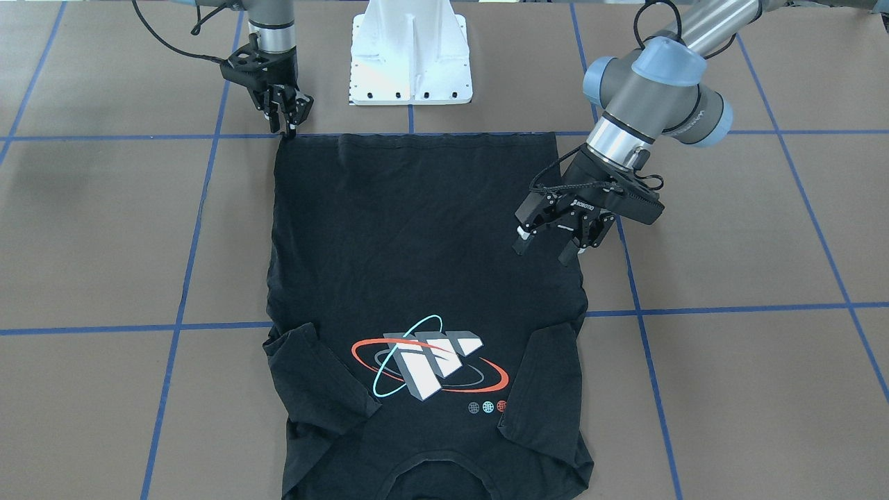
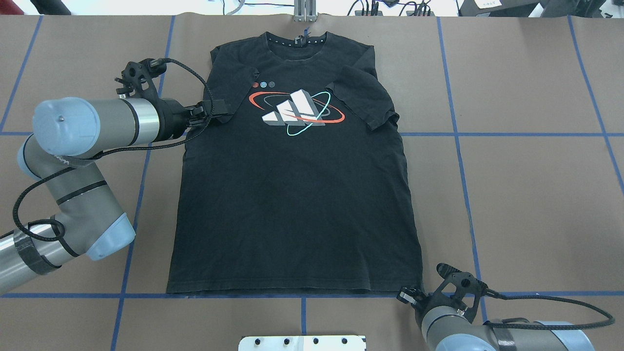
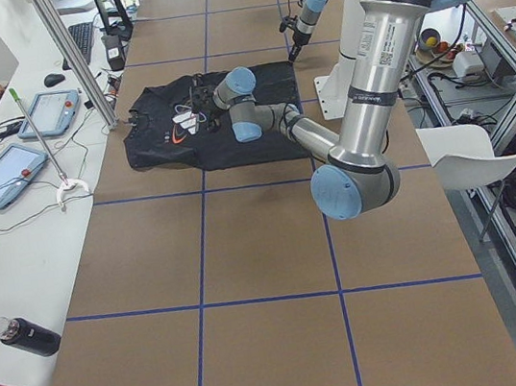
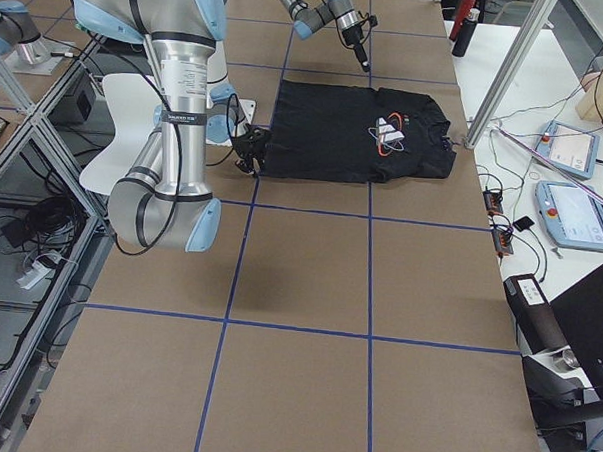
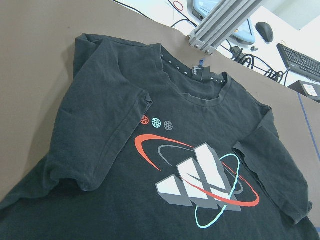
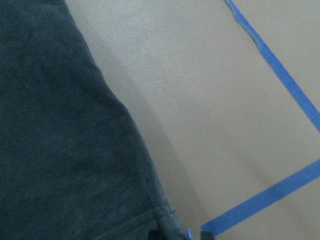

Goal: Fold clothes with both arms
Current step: 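Move both grippers down to the shirt hem nearest the robot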

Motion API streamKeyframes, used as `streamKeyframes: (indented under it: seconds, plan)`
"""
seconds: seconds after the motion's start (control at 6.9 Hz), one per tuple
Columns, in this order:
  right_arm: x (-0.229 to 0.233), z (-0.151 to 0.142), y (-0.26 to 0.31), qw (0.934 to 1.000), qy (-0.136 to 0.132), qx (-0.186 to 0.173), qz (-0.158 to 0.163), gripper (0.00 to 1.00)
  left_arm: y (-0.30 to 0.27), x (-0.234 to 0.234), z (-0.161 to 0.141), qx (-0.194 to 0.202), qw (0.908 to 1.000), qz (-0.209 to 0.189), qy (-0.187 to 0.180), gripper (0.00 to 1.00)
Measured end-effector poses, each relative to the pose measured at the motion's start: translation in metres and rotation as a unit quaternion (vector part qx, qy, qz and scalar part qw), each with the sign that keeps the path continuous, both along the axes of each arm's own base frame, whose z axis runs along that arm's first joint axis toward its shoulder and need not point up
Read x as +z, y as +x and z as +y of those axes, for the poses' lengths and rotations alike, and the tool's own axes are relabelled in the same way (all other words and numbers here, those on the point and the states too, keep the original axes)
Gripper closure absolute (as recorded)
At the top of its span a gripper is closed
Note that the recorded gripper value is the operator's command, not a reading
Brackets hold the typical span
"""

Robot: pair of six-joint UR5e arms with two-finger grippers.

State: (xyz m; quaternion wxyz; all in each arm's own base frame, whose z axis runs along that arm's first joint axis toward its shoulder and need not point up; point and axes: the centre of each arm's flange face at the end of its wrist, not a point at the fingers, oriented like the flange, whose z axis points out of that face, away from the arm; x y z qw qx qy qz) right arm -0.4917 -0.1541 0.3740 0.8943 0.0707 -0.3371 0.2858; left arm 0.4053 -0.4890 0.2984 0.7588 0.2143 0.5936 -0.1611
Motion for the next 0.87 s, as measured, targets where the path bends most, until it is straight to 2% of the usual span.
streamKeyframes:
  seconds: [0.43,0.58,0.72,0.87]
  plan:
    - [-0.006,-0.001,0.005,1.0000,0.000,0.001,0.004,1.00,0.005,-0.001,0.005,0.004,0.9999,0.007,-0.010,0.01]
    - [-0.014,-0.002,0.014,1.0000,-0.002,-0.001,-0.003,1.00,0.011,-0.001,0.017,0.009,0.9990,0.022,-0.037,0.01]
    - [-0.022,0.000,0.030,0.9998,-0.010,-0.008,-0.012,1.00,0.009,0.003,0.041,0.017,0.9971,0.030,-0.068,0.01]
    - [-0.027,0.002,0.046,0.9994,-0.023,-0.018,-0.019,1.00,-0.003,0.013,0.083,0.030,0.9945,0.027,-0.096,0.01]
